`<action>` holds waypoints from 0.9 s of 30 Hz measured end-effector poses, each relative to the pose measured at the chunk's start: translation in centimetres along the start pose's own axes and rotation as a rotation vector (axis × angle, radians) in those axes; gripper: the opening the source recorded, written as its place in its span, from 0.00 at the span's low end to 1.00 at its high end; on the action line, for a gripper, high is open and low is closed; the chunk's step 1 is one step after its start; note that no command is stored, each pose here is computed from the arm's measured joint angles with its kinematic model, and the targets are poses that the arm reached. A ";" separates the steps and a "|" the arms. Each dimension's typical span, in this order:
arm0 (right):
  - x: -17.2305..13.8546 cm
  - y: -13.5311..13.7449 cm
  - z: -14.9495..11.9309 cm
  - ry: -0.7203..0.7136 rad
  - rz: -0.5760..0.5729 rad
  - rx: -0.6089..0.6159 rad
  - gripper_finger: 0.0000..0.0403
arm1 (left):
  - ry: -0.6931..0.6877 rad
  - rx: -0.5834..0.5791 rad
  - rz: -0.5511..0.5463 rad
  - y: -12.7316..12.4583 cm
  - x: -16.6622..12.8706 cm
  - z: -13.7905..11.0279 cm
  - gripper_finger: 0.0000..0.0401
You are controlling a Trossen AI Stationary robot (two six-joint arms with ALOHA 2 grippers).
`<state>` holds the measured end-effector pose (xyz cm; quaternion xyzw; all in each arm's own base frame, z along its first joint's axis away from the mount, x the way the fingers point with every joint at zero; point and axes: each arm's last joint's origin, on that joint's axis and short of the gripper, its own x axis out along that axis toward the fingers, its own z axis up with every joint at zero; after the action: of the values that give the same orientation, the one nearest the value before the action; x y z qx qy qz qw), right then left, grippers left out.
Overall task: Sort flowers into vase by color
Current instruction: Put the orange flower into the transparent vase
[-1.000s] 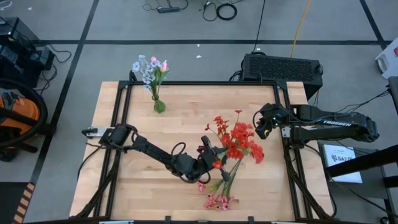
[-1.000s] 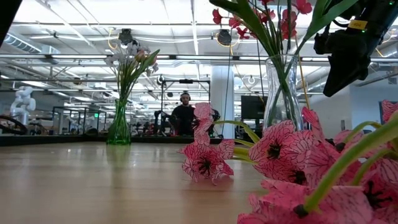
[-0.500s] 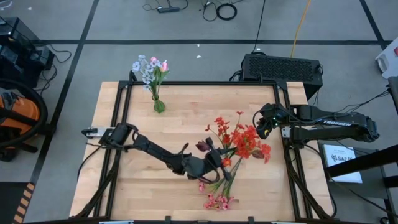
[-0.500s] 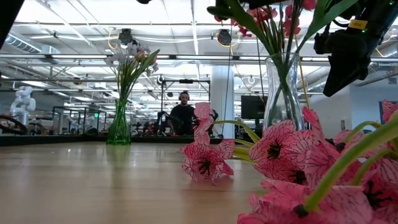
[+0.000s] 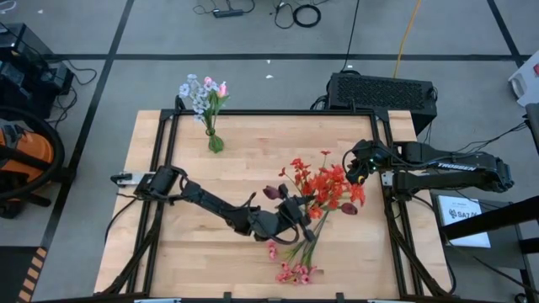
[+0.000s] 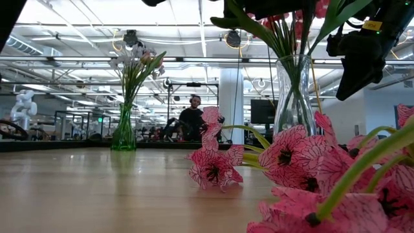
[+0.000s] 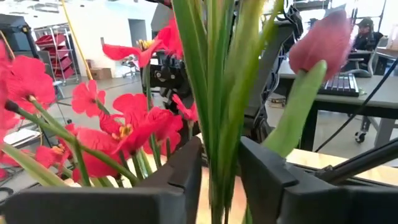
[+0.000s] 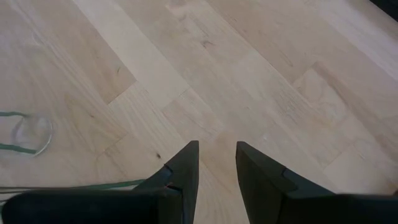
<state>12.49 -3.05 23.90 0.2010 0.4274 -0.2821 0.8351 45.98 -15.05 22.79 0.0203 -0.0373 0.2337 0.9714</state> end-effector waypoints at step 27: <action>0.0 -0.2 -0.7 0.082 0.016 -0.157 0.24 | 0.044 0.153 0.211 -0.7 -9.3 11.3 0.40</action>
<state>11.96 -2.82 23.54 0.1497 0.4802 -0.2325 0.8324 37.36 -20.47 33.27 0.0848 0.0002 0.3371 0.9376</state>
